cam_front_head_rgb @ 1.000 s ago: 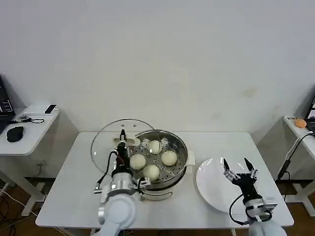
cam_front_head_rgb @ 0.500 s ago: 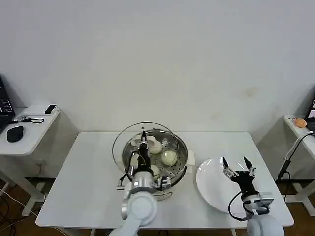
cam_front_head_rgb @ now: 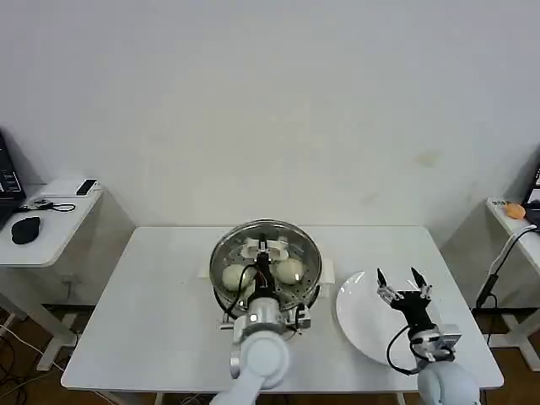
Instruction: Take steamed baozi put them in steamer then cover it.
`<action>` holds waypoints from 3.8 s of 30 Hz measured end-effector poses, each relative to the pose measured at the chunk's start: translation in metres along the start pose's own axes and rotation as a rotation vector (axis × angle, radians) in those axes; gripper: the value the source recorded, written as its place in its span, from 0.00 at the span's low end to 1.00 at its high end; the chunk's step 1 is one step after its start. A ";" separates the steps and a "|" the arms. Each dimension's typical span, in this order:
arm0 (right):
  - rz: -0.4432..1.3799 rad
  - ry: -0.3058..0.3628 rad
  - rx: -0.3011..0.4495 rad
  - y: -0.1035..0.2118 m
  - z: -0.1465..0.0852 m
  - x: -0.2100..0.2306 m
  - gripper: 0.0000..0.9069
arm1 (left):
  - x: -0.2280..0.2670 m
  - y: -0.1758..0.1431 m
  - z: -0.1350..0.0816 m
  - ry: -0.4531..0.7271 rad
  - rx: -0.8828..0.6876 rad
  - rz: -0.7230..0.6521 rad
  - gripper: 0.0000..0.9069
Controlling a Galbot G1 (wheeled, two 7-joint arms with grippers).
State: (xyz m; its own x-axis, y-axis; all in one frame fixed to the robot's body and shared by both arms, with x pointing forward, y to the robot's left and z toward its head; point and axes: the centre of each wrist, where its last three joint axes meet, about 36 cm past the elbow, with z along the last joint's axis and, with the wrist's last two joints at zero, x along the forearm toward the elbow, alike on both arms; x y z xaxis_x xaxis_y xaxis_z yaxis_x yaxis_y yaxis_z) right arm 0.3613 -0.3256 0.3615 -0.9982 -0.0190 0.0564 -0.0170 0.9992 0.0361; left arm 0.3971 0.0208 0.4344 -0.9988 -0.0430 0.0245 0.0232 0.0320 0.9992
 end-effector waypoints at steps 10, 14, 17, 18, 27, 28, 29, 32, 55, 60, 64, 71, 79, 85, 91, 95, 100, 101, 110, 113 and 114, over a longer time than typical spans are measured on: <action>0.000 0.003 -0.002 0.000 0.002 -0.005 1.00 | 0.001 -0.002 -0.009 -0.003 0.006 0.018 0.00; -0.001 0.003 -0.006 0.001 0.003 -0.005 1.00 | 0.001 -0.002 -0.010 -0.004 0.008 0.024 0.00; -0.001 0.003 -0.008 0.002 0.003 -0.006 1.00 | 0.000 -0.002 -0.010 -0.001 0.008 0.024 0.00; -0.001 0.003 -0.008 0.002 0.003 -0.006 1.00 | -0.001 -0.002 -0.010 0.001 0.008 0.024 0.00; 0.005 0.003 -0.005 0.000 0.004 -0.003 1.00 | -0.005 -0.002 -0.007 0.006 -0.002 0.031 0.00; 0.007 0.002 -0.005 0.000 0.004 -0.003 1.00 | -0.006 -0.003 -0.006 0.005 -0.004 0.031 0.00; 0.008 0.002 -0.004 -0.001 0.004 -0.003 1.00 | -0.006 -0.004 -0.006 0.005 -0.006 0.032 0.00; 0.008 0.002 -0.003 -0.001 0.003 -0.004 1.00 | -0.005 -0.004 -0.006 0.004 -0.006 0.034 0.00; 0.010 0.005 -0.004 -0.001 0.005 -0.002 1.00 | -0.006 -0.004 0.003 -0.037 0.037 0.040 1.00; 0.011 0.006 -0.004 -0.001 0.006 -0.002 1.00 | -0.003 0.001 0.011 -0.051 0.065 0.051 1.00; 0.011 0.006 -0.002 -0.002 0.007 -0.002 1.00 | 0.001 0.005 0.019 -0.060 0.077 0.046 1.00; 0.011 0.009 0.003 -0.003 0.007 -0.001 1.00 | 0.010 0.011 0.032 -0.079 0.098 0.041 1.00; 0.005 0.012 0.007 -0.006 0.007 0.000 1.00 | 0.022 0.017 0.050 -0.095 0.138 0.060 1.00; -0.001 0.019 -0.008 -0.005 0.004 0.002 1.00 | 0.034 0.029 0.072 -0.103 0.181 0.052 1.00; -0.007 0.035 -0.037 0.000 -0.001 0.004 1.00 | 0.049 0.053 0.109 -0.112 0.302 0.049 1.00; -0.024 0.045 -0.042 0.006 -0.002 0.008 1.00 | 0.054 0.060 0.141 -0.119 0.442 0.057 1.00; -0.031 0.062 -0.053 0.013 0.000 0.011 1.00 | 0.056 0.054 0.188 -0.109 0.631 0.081 1.00; -0.032 0.065 -0.053 0.014 0.001 0.012 1.00 | 0.057 0.051 0.198 -0.102 0.665 0.087 1.00; -0.027 0.088 -0.058 0.025 0.003 0.010 1.00 | 0.072 0.007 0.269 0.026 0.932 0.140 1.00; -0.020 0.104 -0.056 0.025 0.005 0.011 1.00 | 0.079 -0.002 0.287 0.065 0.999 0.154 1.00; -0.017 0.108 -0.056 0.024 0.006 0.011 1.00 | 0.081 -0.006 0.292 0.077 1.023 0.160 1.00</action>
State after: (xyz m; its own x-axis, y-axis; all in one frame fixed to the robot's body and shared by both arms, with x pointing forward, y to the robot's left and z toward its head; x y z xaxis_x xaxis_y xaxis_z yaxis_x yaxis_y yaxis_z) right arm 0.3496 -0.3011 0.3570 -0.9857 -0.0425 0.1628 -0.0274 0.9952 0.0938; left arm 0.3030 0.3086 0.4219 -0.9809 -0.0260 0.1929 0.0715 0.8736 0.4813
